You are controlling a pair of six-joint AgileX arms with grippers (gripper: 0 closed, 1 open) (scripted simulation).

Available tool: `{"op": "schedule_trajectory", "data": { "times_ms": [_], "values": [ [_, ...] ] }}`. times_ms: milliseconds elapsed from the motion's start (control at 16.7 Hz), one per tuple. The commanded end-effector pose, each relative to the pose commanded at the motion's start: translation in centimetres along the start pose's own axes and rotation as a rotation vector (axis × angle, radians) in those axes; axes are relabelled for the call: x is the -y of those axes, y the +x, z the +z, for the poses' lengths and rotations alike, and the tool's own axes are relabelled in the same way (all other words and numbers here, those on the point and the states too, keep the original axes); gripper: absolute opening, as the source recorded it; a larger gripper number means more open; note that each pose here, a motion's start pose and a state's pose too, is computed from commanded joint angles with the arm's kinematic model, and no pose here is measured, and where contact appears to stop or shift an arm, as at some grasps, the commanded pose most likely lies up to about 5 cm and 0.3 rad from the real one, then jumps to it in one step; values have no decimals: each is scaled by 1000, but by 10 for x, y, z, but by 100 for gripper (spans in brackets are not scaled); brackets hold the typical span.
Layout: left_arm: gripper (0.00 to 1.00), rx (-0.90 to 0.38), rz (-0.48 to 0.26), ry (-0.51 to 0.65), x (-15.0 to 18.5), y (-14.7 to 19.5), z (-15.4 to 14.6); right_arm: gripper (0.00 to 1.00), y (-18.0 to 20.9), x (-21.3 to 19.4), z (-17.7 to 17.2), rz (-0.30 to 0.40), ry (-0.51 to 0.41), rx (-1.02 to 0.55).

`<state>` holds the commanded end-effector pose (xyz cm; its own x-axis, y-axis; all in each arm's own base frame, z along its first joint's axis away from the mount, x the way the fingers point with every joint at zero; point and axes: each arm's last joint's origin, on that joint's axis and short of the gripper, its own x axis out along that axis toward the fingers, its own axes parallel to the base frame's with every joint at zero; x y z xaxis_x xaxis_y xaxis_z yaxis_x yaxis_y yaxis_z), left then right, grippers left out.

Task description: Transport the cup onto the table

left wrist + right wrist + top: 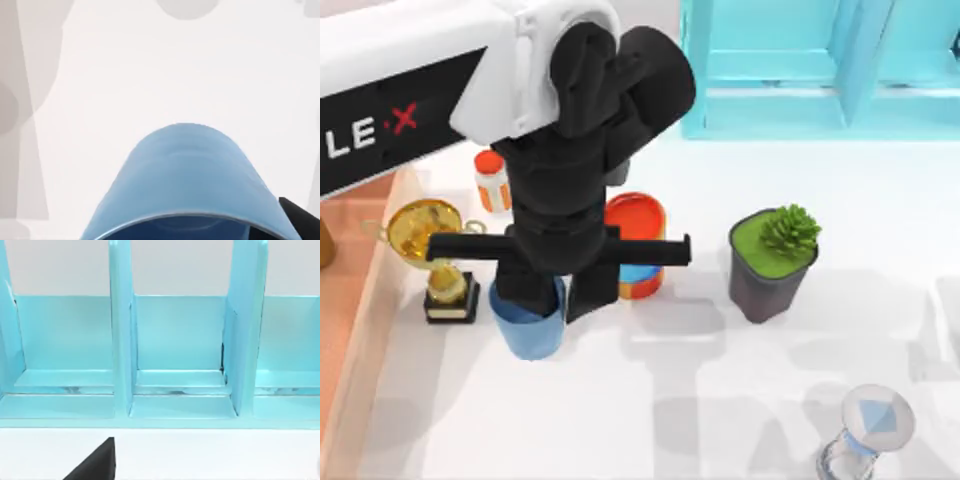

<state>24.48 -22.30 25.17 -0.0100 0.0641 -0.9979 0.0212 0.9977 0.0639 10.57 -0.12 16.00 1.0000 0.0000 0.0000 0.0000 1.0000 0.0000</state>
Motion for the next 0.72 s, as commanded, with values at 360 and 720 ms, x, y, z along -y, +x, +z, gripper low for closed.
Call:
{"op": "schedule_trajectory", "data": {
  "times_ms": [360,720],
  "values": [
    [0,50,-8,-2,106,1,-53,100,0,0,0,0,0,0],
    [0,53,-13,-5,112,2,-57,100,0,0,0,0,0,0]
  ]
}}
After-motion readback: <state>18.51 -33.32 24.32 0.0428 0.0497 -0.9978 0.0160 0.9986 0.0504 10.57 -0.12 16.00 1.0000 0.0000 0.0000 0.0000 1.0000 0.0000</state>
